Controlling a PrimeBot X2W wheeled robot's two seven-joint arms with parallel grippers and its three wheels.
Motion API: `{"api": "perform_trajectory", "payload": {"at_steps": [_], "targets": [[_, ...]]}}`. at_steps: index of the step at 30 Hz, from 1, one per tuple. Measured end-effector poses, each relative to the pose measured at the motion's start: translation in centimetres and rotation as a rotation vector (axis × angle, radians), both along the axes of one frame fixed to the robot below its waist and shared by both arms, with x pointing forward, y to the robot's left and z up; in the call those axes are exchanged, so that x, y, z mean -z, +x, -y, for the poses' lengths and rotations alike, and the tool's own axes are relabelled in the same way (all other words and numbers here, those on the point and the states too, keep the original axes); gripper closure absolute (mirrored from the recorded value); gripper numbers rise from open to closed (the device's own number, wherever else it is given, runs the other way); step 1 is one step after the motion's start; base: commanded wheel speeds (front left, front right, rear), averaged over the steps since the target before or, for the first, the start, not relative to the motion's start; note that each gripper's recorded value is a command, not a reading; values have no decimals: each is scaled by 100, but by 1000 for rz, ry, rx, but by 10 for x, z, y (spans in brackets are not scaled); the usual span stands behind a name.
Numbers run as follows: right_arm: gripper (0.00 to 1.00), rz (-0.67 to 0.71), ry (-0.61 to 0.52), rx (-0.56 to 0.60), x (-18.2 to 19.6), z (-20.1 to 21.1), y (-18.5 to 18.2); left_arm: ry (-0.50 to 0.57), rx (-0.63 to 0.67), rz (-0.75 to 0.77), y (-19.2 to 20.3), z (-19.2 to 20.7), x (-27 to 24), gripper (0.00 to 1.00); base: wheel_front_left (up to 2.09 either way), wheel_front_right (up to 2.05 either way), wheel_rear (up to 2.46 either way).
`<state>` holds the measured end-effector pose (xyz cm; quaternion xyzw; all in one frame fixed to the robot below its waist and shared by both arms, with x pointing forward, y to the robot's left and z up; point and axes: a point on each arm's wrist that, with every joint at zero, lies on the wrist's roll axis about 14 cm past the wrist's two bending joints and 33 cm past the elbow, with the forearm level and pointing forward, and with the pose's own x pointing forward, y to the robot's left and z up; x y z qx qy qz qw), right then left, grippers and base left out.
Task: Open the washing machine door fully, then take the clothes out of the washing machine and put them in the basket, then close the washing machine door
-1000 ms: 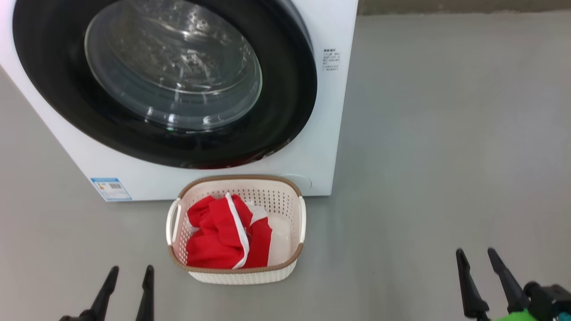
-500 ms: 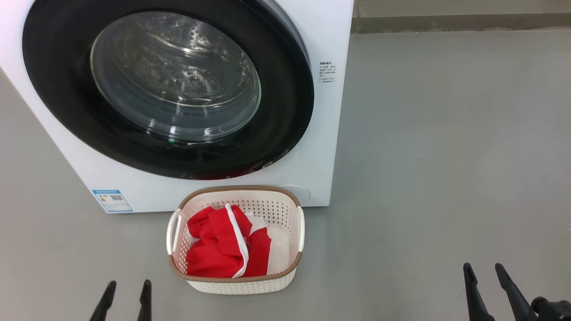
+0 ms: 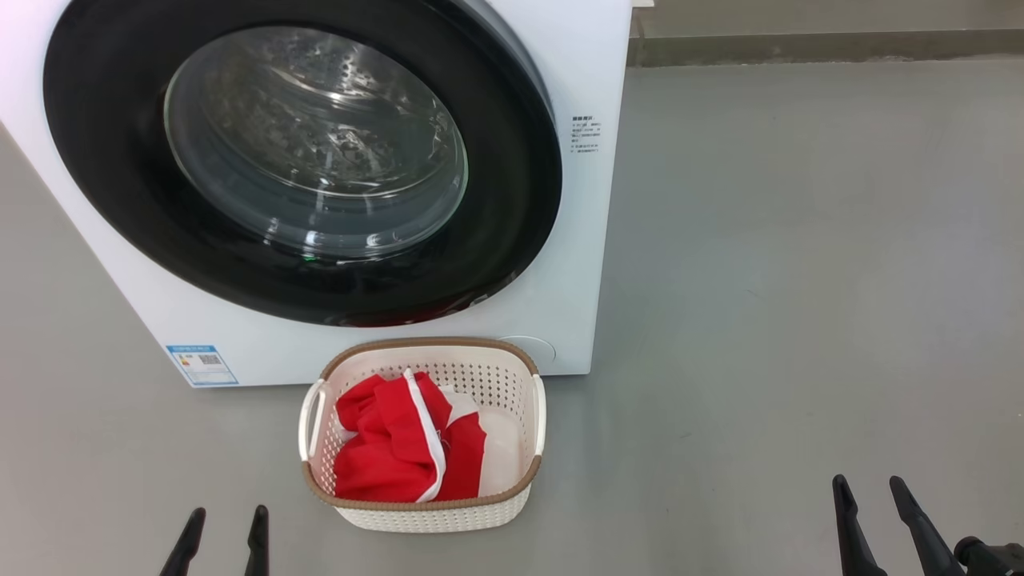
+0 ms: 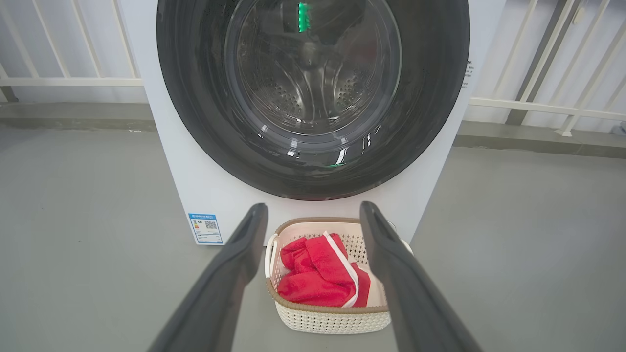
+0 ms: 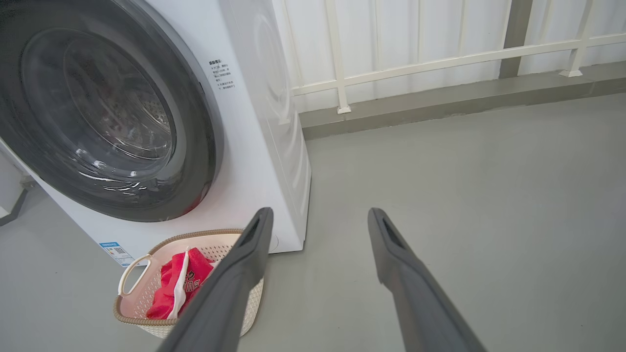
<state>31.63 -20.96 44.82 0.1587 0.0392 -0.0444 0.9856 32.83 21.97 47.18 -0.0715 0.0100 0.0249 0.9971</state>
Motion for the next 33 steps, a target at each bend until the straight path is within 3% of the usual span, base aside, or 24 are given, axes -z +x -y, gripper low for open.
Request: {"api": "perform_trajectory", "payload": {"at_steps": [13, 14, 21, 33], "targets": [[0, 3, 0, 5, -1, 1, 0, -5, 2, -2, 0, 1, 1, 0, 0, 0, 0], [100, 3, 0, 5, -1, 1, 0, -5, 0, -2, -1, 0, 1, 100, 0, 0, 0], [100, -81, 38, 1, 25, -9, -9, -51, 3, -89, -8, 12, 28, 100, 0, 0, 0], [100, -101, 150, 37, 29, -6, -10, -180, -30, -106, -7, 11, 32, 100, 0, 0, 0]]}}
